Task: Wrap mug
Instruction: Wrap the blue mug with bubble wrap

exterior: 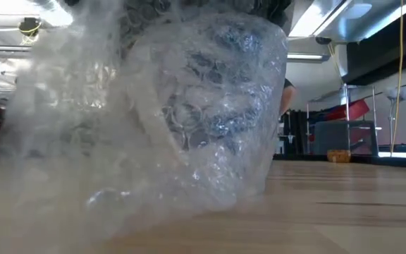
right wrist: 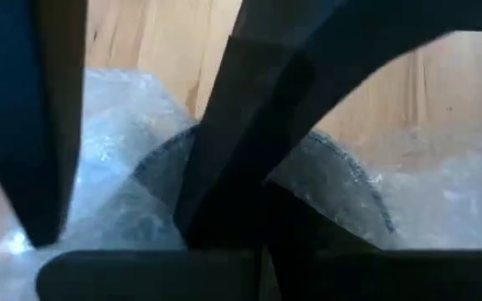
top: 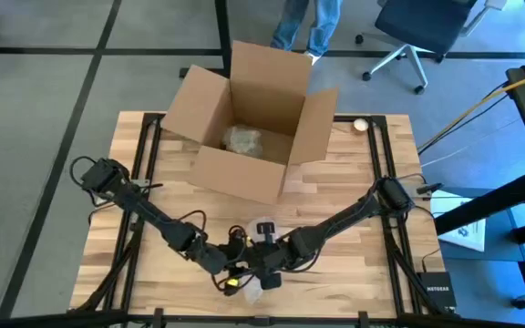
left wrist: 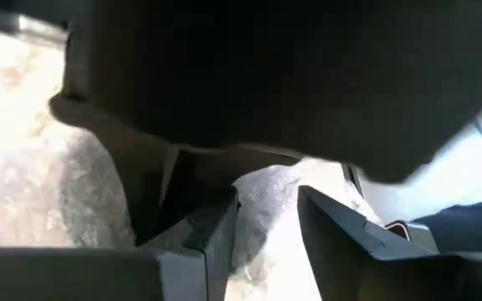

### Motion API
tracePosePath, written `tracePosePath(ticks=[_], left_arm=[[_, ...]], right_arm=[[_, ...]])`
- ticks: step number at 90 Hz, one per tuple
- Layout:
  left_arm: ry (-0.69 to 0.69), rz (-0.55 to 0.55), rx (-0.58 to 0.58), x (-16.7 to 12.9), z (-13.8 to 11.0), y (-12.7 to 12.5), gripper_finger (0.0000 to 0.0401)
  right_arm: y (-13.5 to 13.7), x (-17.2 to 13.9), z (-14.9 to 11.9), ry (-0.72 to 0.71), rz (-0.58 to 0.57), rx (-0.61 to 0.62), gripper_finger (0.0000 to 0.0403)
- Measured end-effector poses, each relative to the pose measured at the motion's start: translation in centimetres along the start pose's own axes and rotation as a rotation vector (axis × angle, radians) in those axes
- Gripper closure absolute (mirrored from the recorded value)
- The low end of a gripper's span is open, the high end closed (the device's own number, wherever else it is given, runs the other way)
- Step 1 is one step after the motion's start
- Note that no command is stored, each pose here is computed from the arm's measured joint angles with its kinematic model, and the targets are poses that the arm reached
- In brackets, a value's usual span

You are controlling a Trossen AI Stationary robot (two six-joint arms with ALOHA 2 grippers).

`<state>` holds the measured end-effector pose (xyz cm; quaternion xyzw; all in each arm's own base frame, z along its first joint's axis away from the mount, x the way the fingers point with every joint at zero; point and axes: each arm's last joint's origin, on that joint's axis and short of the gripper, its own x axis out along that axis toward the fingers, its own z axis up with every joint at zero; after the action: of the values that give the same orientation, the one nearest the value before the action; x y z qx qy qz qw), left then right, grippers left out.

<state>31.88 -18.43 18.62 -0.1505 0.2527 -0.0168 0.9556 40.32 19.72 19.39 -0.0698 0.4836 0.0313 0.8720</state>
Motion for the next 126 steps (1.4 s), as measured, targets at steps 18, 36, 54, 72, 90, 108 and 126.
tracePosePath(ticks=[18, 36, 54, 72, 90, 108, 126], left_arm=[[0.002, 0.042, -0.026, -0.1, -0.1, 0.2, 0.0286], [-0.005, 0.042, -0.031, 0.0, -0.1, 0.2, 0.0286], [-0.012, 0.043, -0.033, 0.0, -0.2, 0.1, 0.0286], [-0.014, 0.043, -0.041, 0.0, -0.1, 0.1, 0.0286], [-0.019, 0.045, -0.044, 0.0, -0.1, 0.1, 0.0286], [-0.025, 0.052, -0.044, -0.1, -0.1, 0.1, 0.0286], [-0.030, 0.049, -0.031, -1.7, 1.0, 0.0, 0.0286]], right_arm=[[-0.2, -1.6, 0.9, 0.046, -0.007, -0.012, 0.0402], [-0.5, -4.3, 2.3, 0.090, -0.018, -0.025, 0.0402], [0.2, -6.7, 3.2, 0.095, 0.012, -0.019, 0.0402], [2.0, -5.9, 2.2, 0.094, 0.042, -0.029, 0.0402], [1.1, -2.3, 0.5, 0.088, -0.033, 0.006, 0.0402], [0.5, -0.9, -0.2, 0.073, -0.003, 0.033, 0.0402], [0.7, -0.5, -0.3, 0.064, -0.005, 0.023, 0.0402]])
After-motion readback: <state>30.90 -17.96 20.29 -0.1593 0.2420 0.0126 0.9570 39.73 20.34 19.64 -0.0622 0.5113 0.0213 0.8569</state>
